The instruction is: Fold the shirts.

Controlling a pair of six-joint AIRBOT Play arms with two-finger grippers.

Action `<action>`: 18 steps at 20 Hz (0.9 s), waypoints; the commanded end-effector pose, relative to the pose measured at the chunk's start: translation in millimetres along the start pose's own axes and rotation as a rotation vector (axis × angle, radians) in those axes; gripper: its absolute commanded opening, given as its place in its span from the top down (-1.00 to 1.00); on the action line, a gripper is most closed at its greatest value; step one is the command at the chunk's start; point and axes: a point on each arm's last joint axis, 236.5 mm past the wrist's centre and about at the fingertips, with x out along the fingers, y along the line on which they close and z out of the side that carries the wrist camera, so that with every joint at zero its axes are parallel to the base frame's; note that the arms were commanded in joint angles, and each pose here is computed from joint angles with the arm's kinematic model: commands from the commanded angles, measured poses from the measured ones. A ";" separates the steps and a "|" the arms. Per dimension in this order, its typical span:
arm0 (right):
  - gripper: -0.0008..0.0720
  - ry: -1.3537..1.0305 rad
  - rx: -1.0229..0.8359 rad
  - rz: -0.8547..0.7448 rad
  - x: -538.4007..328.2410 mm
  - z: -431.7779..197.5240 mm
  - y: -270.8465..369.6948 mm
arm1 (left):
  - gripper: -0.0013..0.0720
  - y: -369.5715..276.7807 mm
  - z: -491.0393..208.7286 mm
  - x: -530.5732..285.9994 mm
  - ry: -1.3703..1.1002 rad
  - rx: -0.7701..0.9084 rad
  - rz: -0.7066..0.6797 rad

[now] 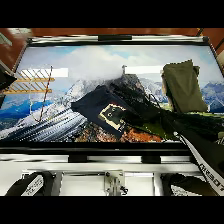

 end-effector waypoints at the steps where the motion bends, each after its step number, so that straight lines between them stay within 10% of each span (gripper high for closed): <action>1: 0.78 -0.040 -0.032 0.017 3.3 10.9 7.5 | 0.89 -0.6 -4.4 0.0 0.018 -0.002 -0.003; 11: 0.79 -0.510 -0.223 0.384 -219.0 200.7 192.5 | 0.89 -4.1 -3.7 0.1 0.016 -0.006 -0.018; 18: 0.79 -1.075 -0.064 0.464 -420.0 322.5 165.7 | 0.89 -20.4 -4.1 1.4 0.017 -0.004 -0.071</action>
